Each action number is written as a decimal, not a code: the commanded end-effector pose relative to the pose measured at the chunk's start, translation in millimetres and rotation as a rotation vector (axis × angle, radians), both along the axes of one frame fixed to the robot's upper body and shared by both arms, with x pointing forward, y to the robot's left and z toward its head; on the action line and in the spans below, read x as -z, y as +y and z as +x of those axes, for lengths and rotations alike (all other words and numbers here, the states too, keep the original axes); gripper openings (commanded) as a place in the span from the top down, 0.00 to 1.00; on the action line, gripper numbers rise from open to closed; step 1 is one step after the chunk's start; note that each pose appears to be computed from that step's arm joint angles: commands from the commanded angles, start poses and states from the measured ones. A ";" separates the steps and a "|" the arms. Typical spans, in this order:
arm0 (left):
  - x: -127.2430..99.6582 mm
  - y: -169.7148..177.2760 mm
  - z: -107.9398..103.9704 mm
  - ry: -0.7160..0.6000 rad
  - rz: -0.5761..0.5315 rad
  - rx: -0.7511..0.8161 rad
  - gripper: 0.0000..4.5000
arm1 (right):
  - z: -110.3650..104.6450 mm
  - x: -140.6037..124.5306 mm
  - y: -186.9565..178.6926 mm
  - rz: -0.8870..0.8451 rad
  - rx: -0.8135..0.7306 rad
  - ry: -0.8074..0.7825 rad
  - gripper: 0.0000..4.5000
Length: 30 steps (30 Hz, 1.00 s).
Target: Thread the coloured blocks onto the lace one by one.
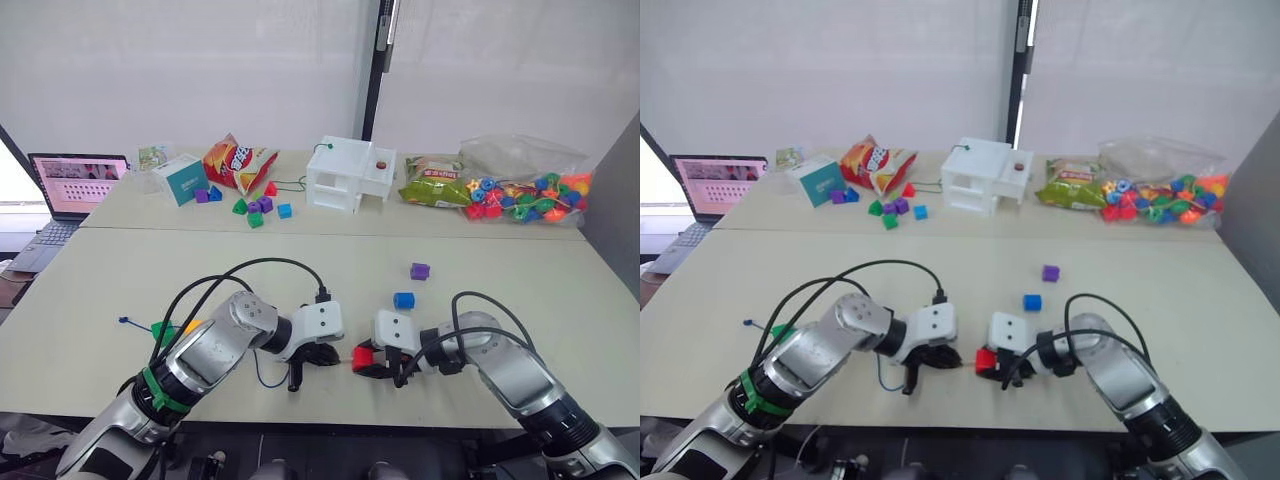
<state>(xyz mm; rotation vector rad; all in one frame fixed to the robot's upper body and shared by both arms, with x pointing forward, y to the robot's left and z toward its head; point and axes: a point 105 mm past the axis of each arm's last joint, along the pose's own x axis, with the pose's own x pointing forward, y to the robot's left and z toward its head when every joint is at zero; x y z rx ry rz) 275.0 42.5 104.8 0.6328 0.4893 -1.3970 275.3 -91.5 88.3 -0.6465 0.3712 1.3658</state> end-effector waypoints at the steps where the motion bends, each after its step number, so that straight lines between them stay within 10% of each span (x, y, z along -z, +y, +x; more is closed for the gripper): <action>1: -21.7 -17.0 -3.5 -0.061 -0.089 0.056 1.00 | -4.8 7.9 2.0 -0.016 -0.014 0.025 0.73; 14: -19.7 -43.6 1.2 -0.104 -0.297 0.115 1.00 | -2.8 7.1 1.1 -0.015 0.000 0.025 0.73; 21: -24.2 -7.9 8.0 -0.100 -0.329 0.080 0.51 | -3.2 10.6 -9.0 -0.021 0.058 0.038 0.73; 30: 1.3 28.0 9.5 -0.105 -0.253 0.060 0.51 | -6.0 11.0 -12.7 -0.015 0.083 0.046 0.73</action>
